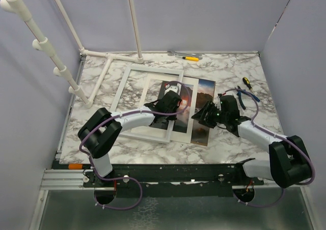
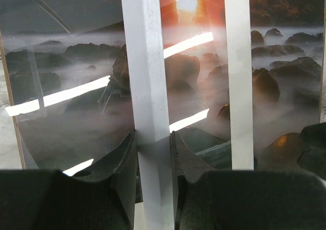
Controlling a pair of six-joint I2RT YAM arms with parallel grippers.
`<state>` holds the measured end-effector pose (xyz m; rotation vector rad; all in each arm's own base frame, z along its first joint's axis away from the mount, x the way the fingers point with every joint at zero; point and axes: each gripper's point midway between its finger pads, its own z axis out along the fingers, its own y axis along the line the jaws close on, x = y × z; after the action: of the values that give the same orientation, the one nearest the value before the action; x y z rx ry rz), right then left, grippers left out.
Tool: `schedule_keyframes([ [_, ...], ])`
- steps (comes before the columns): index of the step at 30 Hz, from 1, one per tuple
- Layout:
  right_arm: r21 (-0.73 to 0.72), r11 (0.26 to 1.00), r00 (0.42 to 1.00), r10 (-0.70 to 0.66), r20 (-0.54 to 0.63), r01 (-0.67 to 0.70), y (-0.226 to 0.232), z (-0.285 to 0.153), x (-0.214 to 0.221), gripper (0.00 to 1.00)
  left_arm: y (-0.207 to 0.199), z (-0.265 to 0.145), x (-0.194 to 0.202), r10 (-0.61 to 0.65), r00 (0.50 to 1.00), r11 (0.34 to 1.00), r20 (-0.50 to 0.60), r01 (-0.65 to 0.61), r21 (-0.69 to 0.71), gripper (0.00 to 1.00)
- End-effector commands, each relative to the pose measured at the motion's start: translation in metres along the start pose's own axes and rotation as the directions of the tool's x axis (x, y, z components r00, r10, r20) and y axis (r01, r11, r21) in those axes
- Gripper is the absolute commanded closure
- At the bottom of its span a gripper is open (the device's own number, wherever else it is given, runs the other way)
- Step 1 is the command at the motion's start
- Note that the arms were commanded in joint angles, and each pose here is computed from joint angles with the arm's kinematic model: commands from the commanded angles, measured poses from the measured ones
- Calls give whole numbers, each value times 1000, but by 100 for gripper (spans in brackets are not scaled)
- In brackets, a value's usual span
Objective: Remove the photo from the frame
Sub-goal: Move the photo frame item to the center of the board.
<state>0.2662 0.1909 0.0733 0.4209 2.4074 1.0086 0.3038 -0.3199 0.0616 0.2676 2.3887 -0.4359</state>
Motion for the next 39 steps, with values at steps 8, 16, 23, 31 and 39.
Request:
schedule_keyframes([
  [8, 58, 998, 1000, -23, 7, 22, -22, 23, -28, 51, -41, -6, -11, -40, 999, 983, 34, 33, 182, 100],
  [16, 21, 1000, 1000, 3, -28, -2, -25, 42, -29, 59, -50, -8, -17, -62, 997, 974, 55, 48, 223, 100],
  [23, -20, 999, 998, 29, -58, -30, -24, 51, -23, 61, -51, -8, -16, -62, 997, 972, 54, 48, 230, 100],
  [31, -101, 993, 995, 55, -87, -64, -14, 61, -20, 62, -52, -7, -15, -64, 997, 971, 53, 50, 234, 100],
  [39, -155, 985, 991, 64, -115, -81, 6, 77, -14, 62, -46, -7, -18, -61, 996, 978, 66, 46, 205, 100],
])
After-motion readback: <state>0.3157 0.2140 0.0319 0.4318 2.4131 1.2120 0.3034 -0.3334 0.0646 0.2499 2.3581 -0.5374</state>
